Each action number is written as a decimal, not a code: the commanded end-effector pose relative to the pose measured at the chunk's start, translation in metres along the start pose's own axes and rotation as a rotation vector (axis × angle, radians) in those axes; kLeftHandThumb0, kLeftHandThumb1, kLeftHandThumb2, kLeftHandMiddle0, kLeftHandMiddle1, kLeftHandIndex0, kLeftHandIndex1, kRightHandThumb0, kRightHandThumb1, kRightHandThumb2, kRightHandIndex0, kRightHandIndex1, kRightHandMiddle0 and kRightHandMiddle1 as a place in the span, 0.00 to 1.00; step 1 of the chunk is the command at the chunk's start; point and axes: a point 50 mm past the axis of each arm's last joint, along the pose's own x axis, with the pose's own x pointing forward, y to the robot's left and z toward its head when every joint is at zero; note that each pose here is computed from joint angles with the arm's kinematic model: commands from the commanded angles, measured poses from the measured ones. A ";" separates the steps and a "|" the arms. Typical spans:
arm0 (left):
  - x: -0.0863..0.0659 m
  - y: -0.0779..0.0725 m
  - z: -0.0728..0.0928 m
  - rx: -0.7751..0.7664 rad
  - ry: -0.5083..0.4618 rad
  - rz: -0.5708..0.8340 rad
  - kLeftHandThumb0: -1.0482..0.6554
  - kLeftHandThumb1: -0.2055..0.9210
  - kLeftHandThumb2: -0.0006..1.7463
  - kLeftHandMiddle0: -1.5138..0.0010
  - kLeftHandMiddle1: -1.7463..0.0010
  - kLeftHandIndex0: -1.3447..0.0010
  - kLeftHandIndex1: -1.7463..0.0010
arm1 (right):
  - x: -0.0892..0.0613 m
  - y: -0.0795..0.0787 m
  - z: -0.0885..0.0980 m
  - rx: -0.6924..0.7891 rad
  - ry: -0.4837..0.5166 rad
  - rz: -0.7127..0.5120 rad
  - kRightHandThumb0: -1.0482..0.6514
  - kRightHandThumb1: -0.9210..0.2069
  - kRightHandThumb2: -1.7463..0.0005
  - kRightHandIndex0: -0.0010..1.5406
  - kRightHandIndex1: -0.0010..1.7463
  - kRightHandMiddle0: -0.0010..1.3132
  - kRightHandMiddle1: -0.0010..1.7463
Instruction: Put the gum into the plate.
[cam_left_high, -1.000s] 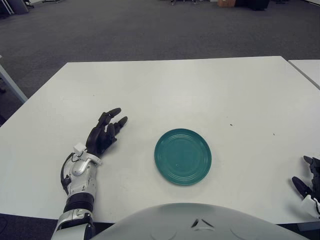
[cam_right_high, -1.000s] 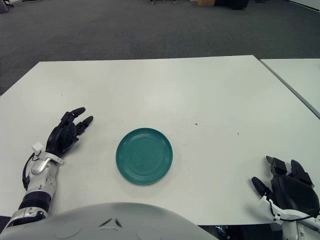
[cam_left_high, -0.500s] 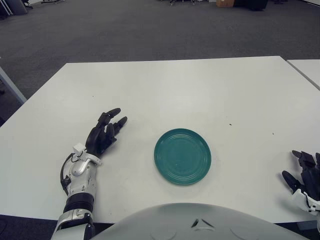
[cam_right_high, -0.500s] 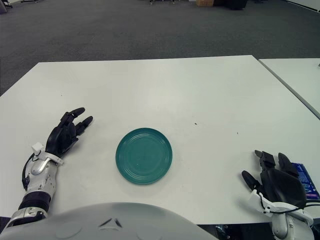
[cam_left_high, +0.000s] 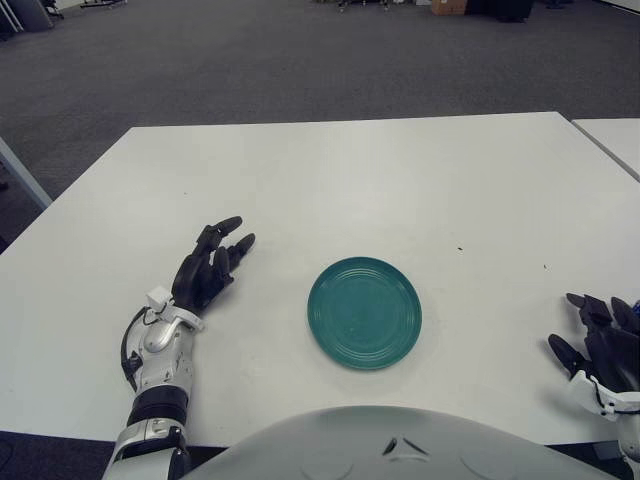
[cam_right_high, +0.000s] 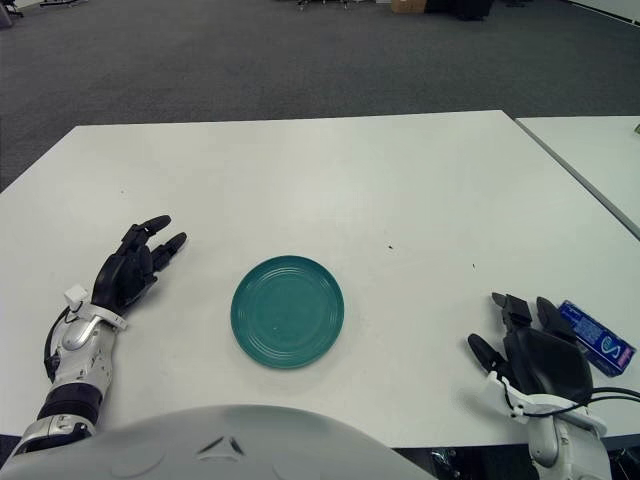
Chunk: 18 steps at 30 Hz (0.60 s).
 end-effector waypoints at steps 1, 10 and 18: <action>-0.007 -0.002 -0.013 -0.028 0.064 0.009 0.10 1.00 0.46 0.64 0.98 1.00 0.52 | -0.008 0.028 0.009 0.040 0.002 0.149 0.04 0.00 0.48 0.16 0.00 0.00 0.32; -0.006 -0.003 -0.013 -0.028 0.065 0.008 0.10 1.00 0.46 0.64 0.98 1.00 0.52 | 0.006 0.030 0.035 0.034 -0.059 0.136 0.04 0.00 0.47 0.16 0.00 0.00 0.32; -0.007 -0.004 -0.013 -0.028 0.065 0.008 0.10 1.00 0.46 0.64 0.98 1.00 0.52 | 0.010 0.035 0.049 0.023 -0.113 0.129 0.04 0.00 0.47 0.17 0.00 0.00 0.34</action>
